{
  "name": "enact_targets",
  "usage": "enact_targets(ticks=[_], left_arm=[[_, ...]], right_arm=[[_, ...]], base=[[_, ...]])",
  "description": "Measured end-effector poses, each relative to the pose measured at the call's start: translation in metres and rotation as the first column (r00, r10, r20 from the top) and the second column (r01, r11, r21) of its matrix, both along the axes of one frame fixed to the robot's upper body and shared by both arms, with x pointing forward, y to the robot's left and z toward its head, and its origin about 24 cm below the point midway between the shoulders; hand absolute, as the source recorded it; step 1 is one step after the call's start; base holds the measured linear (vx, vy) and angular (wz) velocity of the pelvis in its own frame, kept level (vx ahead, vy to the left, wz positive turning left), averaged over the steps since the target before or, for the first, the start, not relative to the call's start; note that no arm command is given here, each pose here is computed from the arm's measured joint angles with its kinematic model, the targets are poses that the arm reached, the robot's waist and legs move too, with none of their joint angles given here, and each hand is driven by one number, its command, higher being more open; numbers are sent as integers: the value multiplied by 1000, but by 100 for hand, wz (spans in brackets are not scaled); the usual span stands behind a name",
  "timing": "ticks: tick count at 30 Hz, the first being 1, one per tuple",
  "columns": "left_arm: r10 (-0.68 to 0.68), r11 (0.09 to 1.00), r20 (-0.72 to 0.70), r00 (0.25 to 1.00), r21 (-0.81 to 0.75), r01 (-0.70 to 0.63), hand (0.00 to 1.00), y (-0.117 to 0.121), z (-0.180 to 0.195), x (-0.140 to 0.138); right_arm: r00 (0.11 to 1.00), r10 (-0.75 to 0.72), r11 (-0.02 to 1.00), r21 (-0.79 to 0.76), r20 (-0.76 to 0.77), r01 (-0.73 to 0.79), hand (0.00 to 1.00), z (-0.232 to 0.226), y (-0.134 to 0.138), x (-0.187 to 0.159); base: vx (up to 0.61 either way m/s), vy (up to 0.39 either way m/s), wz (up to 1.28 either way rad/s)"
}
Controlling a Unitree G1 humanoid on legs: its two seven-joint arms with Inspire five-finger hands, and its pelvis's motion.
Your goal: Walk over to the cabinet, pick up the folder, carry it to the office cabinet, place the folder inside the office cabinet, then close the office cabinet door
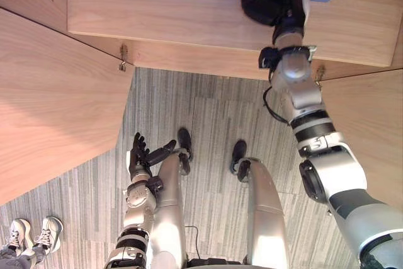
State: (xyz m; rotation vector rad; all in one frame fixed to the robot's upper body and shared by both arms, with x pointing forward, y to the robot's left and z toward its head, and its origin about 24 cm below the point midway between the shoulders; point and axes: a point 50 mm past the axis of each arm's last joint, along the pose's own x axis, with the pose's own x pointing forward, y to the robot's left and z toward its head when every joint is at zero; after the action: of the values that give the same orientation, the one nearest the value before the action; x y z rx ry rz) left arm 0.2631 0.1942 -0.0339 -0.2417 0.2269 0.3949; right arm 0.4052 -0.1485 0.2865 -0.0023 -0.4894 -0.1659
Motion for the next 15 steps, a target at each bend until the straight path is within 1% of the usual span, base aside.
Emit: enact_targets(ticks=[5, 7, 9, 11, 12, 14, 15], left_arm=[[4, 1000, 9, 1000, -20, -4, 100, -2, 1, 0], [6, 1000, 13, 1000, -28, -6, 100, -3, 1, 1], [6, 1000, 13, 1000, -28, -6, 100, -3, 1, 1], [6, 1000, 13, 1000, -30, -6, 100, -4, 1, 1], [5, 999, 11, 1000, -32, -5, 100, -5, 1, 0], [2, 999, -1, 1000, -36, -2, 100, -6, -1, -1], [-2, 999, -15, 1000, -45, 1, 100, -8, -4, -3]], right_arm=[[1000, 13, 998, 66, -16, -12, 0, 7, -7, 3], [1000, 0, 997, 78, -15, 1, 0, 9, -15, 2], [1000, -10, 991, 131, -4, 11, 0, 12, -23, 1], [998, -42, 986, 161, 35, 36, 0, 16, -37, -5], [995, -59, 984, 172, 83, 44, 0, 17, -45, -15], [986, -72, 985, 167, 152, 47, 0, 8, -51, -33], [983, -67, 988, 151, 173, 40, 0, -10, -53, -46]], base=[[-43, -30, 8], [-65, -25, 6], [-57, -17, 0], [-39, -12, -2], [0, 0, 0], [0, 0, 0], [35, -27, -4]])
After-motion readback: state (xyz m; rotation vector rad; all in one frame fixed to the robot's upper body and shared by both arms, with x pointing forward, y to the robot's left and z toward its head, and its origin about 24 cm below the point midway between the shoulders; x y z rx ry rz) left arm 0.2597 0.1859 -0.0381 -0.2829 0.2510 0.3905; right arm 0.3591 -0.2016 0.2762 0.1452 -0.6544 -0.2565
